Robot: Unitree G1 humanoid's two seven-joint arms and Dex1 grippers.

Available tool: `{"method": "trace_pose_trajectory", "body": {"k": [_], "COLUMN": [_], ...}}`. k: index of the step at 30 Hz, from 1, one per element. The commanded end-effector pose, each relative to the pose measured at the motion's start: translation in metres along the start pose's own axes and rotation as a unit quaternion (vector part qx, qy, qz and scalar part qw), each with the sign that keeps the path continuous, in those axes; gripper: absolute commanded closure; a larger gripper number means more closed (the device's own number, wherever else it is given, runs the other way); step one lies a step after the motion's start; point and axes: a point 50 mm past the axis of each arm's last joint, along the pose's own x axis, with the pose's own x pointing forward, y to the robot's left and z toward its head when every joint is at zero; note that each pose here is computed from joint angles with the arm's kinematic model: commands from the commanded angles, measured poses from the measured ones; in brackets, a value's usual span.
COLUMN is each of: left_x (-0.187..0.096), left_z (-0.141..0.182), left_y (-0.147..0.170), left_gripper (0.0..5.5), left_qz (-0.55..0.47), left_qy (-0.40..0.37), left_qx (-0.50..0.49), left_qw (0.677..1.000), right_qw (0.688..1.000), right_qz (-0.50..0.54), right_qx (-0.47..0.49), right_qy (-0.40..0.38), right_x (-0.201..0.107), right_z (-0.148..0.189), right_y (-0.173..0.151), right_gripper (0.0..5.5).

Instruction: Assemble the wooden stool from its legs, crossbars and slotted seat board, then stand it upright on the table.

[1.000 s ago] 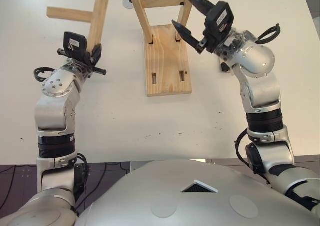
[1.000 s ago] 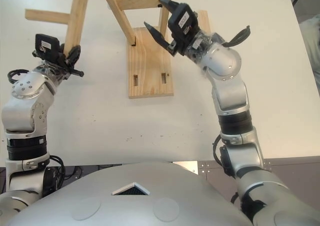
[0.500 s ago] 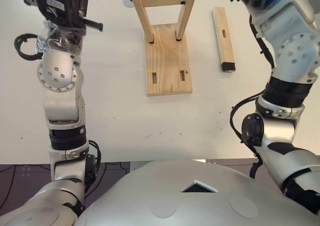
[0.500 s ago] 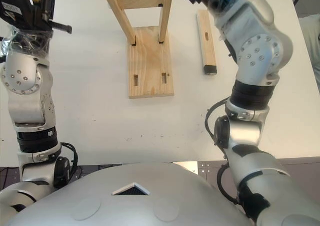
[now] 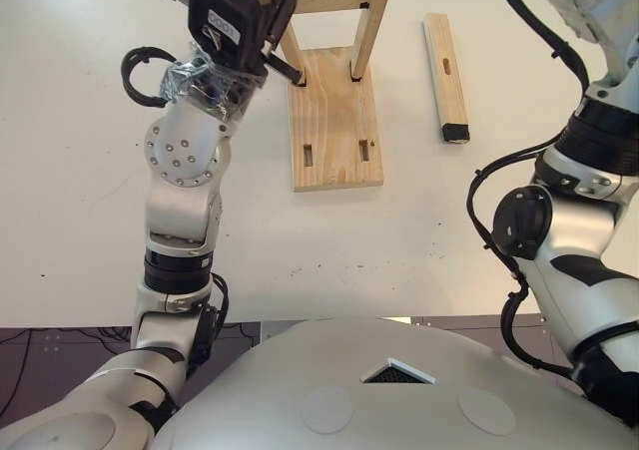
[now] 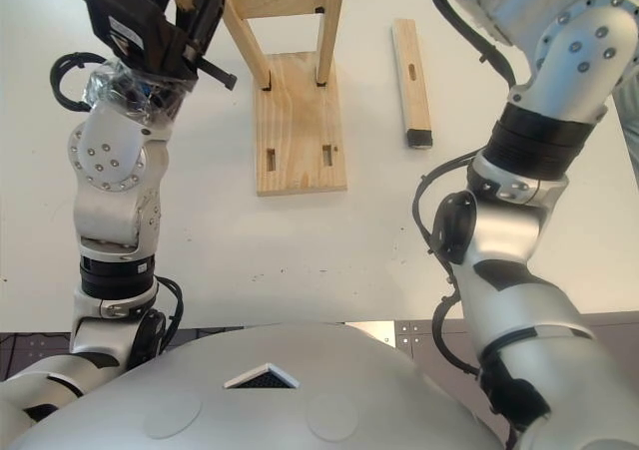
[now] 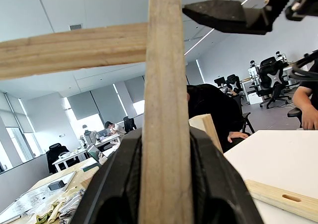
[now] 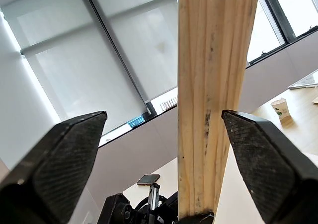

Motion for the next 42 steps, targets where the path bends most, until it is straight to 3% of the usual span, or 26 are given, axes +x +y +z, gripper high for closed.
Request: {"method": "trace_pose_trajectory", "body": {"k": [1, 5, 18, 20, 25, 36, 42], "left_x": [-0.002, -0.003, -0.006, -0.006, -0.007, -0.034, -0.049], "left_z": [0.004, 0.004, -0.007, -0.008, -0.013, -0.061, -0.085], "left_y": [-0.01, -0.014, -0.005, -0.005, -0.004, 0.005, 0.039], "left_gripper": [4.51, 4.51, 4.51, 4.06, 3.26, 3.23, 3.23], "left_qz": [-0.028, -0.044, -0.025, -0.022, -0.015, -0.013, 0.059], "left_qy": [-0.011, -0.012, 0.009, 0.014, 0.03, 0.176, 0.25], "left_qx": [0.008, 0.023, 0.052, 0.051, 0.037, 0.031, 0.057], "left_qw": [1.0, 0.999, 0.998, 0.998, 0.999, 0.984, 0.965], "right_qw": [1.0, 0.999, 0.998, 0.998, 0.998, 0.995, 0.995], "right_qz": [-0.014, -0.036, -0.048, -0.048, -0.056, -0.058, -0.049], "right_qx": [-0.001, -0.002, -0.008, -0.019, -0.039, -0.067, -0.083], "right_qy": [0.014, 0.025, 0.037, 0.039, 0.004, -0.038, -0.007], "right_x": [0.002, 0.001, -0.004, -0.004, -0.009, -0.022, -0.042], "right_z": [0.002, -0.001, -0.007, -0.01, -0.012, -0.006, -0.007], "right_y": [-0.002, -0.009, -0.013, -0.012, -0.016, -0.019, -0.024], "right_gripper": [1.24, 1.24, 3.23, 3.42, 3.42, 3.43, 3.43]}}
